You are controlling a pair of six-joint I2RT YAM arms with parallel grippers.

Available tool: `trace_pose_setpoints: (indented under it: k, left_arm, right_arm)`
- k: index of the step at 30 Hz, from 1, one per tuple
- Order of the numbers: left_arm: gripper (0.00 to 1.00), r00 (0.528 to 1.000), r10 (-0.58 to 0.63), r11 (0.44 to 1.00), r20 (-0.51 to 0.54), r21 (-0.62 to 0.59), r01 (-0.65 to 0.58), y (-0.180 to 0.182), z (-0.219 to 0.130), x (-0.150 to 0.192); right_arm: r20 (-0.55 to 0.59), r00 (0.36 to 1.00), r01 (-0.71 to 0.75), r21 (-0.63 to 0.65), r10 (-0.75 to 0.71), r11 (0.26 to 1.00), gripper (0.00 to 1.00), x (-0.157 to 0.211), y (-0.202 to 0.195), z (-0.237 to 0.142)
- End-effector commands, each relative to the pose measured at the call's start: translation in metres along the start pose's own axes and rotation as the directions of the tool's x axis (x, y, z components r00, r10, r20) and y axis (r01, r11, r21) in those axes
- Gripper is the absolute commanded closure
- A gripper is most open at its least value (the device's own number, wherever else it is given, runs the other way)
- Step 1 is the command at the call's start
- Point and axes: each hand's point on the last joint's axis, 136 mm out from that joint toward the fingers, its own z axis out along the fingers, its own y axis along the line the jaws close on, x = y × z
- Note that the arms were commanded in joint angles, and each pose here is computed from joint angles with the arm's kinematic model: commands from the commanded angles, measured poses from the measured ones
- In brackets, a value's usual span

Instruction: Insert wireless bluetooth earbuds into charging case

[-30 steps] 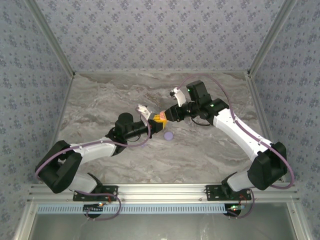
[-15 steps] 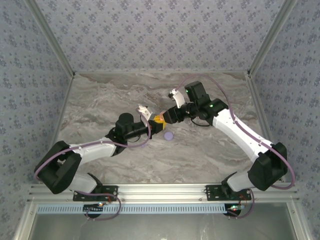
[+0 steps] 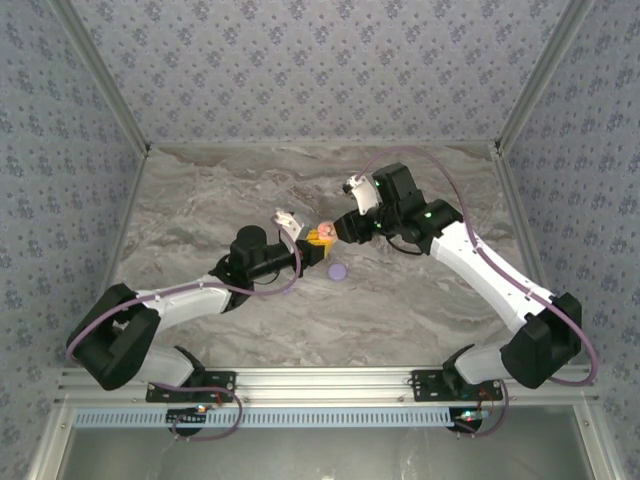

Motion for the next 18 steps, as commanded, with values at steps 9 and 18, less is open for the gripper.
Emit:
trace_pose_setpoints:
  k: [9, 18]
  left_arm:
    - [0.85, 0.996, 0.05, 0.995, 0.07, 0.081, -0.056, -0.019, -0.003, -0.028]
    - [0.84, 0.996, 0.052, 0.994, 0.066, 0.098, -0.058, -0.022, -0.001, -0.03]
  right_arm:
    - [-0.023, 1.0, 0.008, -0.005, -0.008, 1.0, 0.74, -0.003, 0.007, 0.003]
    - [-0.058, 0.998, 0.028, -0.016, -0.029, 0.999, 0.7, 0.001, 0.013, 0.007]
